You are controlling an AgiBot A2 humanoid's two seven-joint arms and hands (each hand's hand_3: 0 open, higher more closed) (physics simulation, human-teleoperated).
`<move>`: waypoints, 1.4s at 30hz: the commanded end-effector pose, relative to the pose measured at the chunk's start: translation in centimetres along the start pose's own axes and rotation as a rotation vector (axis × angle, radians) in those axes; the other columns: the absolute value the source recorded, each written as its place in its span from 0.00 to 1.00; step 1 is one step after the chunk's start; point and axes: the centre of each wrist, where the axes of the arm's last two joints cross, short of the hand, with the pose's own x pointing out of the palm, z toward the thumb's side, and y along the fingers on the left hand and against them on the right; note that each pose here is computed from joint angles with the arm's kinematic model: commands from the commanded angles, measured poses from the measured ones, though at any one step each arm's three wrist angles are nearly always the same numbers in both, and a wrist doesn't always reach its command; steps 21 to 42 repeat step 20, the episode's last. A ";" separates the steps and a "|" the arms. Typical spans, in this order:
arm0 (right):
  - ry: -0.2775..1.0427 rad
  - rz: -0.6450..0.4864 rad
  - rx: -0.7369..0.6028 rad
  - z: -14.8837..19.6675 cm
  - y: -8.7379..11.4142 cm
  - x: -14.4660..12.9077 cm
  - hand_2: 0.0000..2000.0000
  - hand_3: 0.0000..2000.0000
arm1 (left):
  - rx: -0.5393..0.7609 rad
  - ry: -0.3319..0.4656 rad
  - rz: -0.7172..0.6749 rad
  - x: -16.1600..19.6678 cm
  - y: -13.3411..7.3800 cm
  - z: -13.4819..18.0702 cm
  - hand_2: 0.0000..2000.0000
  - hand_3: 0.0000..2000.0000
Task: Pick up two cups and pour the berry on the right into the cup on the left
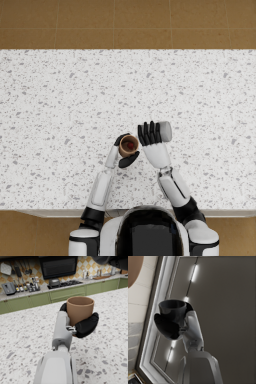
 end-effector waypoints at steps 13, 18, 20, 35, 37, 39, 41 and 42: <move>0.047 0.026 0.014 0.0 0.3 0.4 1.00 0.64 | 0.014 -0.005 0.020 -0.4 -0.4 0.3 1.00 0.64; 0.047 0.026 0.014 -0.1 0.3 0.4 1.00 0.64 | 0.014 -0.006 0.019 -0.4 -0.4 0.4 1.00 0.64; 0.047 0.026 0.014 -0.1 0.3 0.4 1.00 0.64 | 0.015 -0.006 0.019 -0.4 -0.4 0.4 1.00 0.64; 0.047 0.026 0.014 -0.1 0.3 0.4 1.00 0.64 | 0.015 -0.006 0.019 -0.4 -0.4 0.4 1.00 0.64; 0.047 0.026 0.014 -0.1 0.3 0.4 1.00 0.64 | 0.015 -0.006 0.019 -0.4 -0.4 0.4 1.00 0.64; 0.047 0.026 0.014 -0.1 0.3 0.4 1.00 0.64 | 0.015 -0.006 0.019 -0.4 -0.4 0.4 1.00 0.64; 0.047 0.026 0.014 -0.1 0.3 0.4 1.00 0.64 | 0.015 -0.006 0.019 -0.4 -0.4 0.4 1.00 0.64; 0.047 0.026 0.014 -0.1 0.3 0.4 1.00 0.64 | 0.015 -0.006 0.019 -0.4 -0.4 0.4 1.00 0.64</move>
